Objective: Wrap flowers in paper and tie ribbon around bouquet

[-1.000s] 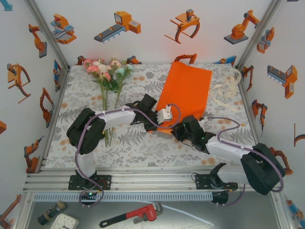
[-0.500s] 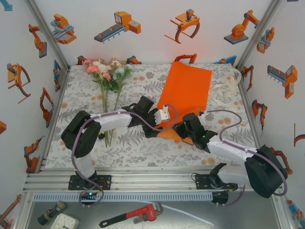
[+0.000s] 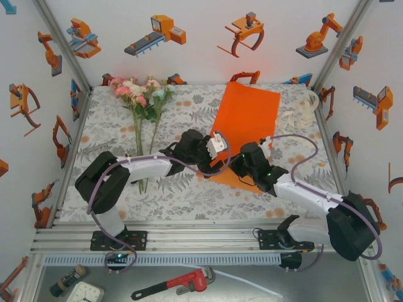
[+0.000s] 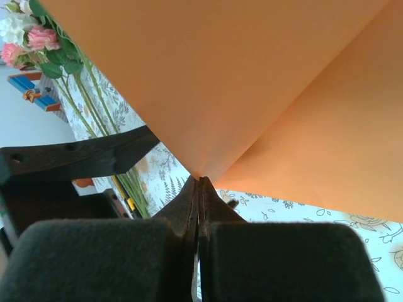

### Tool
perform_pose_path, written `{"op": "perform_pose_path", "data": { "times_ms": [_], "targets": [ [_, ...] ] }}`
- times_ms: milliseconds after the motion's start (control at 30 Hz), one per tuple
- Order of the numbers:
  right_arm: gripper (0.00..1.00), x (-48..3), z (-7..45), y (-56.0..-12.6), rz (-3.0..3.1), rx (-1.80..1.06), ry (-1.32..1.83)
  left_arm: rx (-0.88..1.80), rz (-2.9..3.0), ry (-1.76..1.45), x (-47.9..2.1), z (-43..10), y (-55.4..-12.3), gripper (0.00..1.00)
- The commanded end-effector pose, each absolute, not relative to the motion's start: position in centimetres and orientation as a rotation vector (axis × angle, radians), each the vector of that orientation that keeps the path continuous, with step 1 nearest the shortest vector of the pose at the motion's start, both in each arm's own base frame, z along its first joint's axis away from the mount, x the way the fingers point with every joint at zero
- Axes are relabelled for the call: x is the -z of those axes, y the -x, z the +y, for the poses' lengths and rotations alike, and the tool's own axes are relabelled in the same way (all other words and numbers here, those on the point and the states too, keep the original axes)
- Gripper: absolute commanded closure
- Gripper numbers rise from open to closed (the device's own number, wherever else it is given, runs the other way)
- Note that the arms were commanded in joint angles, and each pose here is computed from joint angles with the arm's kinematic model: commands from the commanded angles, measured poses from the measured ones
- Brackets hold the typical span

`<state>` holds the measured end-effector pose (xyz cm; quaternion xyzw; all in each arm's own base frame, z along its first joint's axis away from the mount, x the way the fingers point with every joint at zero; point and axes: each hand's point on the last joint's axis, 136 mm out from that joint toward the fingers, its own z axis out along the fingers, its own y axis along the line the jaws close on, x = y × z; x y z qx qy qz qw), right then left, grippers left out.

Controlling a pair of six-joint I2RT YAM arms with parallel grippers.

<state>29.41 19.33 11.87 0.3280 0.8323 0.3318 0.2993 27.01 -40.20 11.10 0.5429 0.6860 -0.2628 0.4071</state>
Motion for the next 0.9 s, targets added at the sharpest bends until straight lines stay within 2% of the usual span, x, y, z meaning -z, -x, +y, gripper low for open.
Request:
{"op": "perform_pose_path", "data": {
  "times_ms": [0, 100, 133, 167, 200, 300, 367, 500, 600, 767, 867],
  "targets": [
    [1.00, -13.8, 19.4, -29.7, 2.195, -0.884, -0.822, 0.758, 1.677, -1.314, -12.8, -41.7, -27.1, 0.44],
    [1.00, -14.6, 19.8, -29.9, 2.199, -0.887, -0.785, 0.821, 1.668, -1.270, -13.3, -42.1, -27.0, 0.77],
    [0.97, -14.8, 20.0, -30.0, 2.203, -0.890, -0.768, 0.855, 1.667, -1.246, -13.7, -42.2, -27.0, 0.91],
    [0.86, -15.2, 20.1, -30.1, 2.207, -0.886, -0.743, 0.885, 1.673, -1.215, -14.0, -42.3, -27.0, 1.00],
    [0.77, -15.5, 20.0, -30.1, 2.211, -0.881, -0.741, 0.909, 1.688, -1.178, -14.2, -42.3, -27.2, 1.00],
    [0.64, -16.5, 18.2, -30.0, 2.223, -0.803, -0.701, 1.003, 1.774, -1.013, -15.5, -41.7, -28.4, 1.00],
    [0.52, -17.1, 16.4, -29.9, 2.220, -0.790, -0.704, 1.047, 1.809, -0.876, -16.5, -40.9, -29.4, 1.00],
    [0.42, -17.3, 11.5, -29.1, 2.226, -0.662, -0.706, 1.050, 1.873, -0.569, -17.7, -38.2, -32.0, 1.00],
    [0.43, -15.6, 7.7, -28.2, 2.229, -0.583, -0.822, 1.029, 1.885, -0.371, -18.0, -36.2, -33.3, 1.00],
    [0.67, -11.3, 9.0, -30.0, 2.373, -0.649, -0.849, 1.038, 1.857, -0.006, -17.4, -32.4, -34.6, 1.00],
    [0.80, -8.1, 9.4, -31.4, 2.442, -0.612, -0.881, 0.966, 1.889, 0.158, -15.4, -30.1, -34.8, 1.00]
  ]
}}
